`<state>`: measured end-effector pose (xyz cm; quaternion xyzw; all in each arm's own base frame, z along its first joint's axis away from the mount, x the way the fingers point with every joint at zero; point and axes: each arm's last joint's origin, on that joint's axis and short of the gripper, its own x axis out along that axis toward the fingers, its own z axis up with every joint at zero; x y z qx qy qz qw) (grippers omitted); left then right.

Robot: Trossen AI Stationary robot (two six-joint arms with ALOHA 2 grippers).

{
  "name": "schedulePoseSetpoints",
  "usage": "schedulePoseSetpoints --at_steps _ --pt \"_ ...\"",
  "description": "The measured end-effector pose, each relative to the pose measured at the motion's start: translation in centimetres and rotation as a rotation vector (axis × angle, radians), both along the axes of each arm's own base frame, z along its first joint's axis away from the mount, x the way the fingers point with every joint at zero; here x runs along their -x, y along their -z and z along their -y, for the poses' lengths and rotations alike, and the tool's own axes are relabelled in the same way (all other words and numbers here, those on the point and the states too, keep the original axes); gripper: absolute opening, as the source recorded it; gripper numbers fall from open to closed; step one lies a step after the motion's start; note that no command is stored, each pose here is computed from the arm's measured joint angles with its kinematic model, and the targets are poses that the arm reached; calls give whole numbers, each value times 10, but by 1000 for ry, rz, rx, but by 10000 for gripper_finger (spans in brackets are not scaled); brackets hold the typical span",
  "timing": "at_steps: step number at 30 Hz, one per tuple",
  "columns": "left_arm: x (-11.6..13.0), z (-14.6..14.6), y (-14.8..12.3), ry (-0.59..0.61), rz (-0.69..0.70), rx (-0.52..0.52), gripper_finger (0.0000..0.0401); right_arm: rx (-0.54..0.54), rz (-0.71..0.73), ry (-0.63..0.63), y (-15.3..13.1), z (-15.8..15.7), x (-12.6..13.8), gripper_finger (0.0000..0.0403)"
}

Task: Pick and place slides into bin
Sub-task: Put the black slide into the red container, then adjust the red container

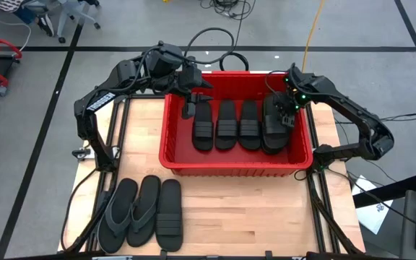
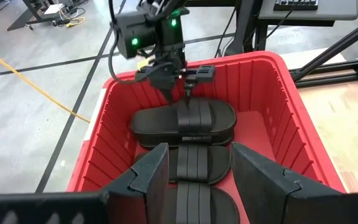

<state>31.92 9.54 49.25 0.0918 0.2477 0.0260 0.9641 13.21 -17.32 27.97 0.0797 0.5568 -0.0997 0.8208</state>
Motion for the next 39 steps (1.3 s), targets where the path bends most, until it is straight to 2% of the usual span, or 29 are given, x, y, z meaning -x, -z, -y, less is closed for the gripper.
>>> schedulePoseSetpoints --at_steps 5,8,11,14,18,22,25,29,33,39 --pt "0 1 0 16 3 9 170 41 43 12 -10 -7 5 190" --pt "0 1 1 16 -7 11 170 64 98 85 -18 -9 5 186" --pt "2 1 4 14 -47 8 170 94 195 200 -30 -14 6 160" --pt "12 4 5 24 -105 -8 165 129 314 244 -47 -27 11 108" --pt "29 10 2 34 -169 -26 113 181 444 272 -67 -48 20 19" --pt "47 13 1 12 -224 46 21 252 485 382 -79 -65 33 13" --pt "62 16 1 -33 -275 117 14 311 485 510 -83 -73 44 7" --pt "73 17 7 -144 -388 165 9 330 438 639 -82 -79 53 3" --pt "76 13 14 -256 -433 200 5 314 306 734 -73 -80 57 1" --pt "79 0 34 -444 -509 219 2 421 137 978 -66 -75 64 1"
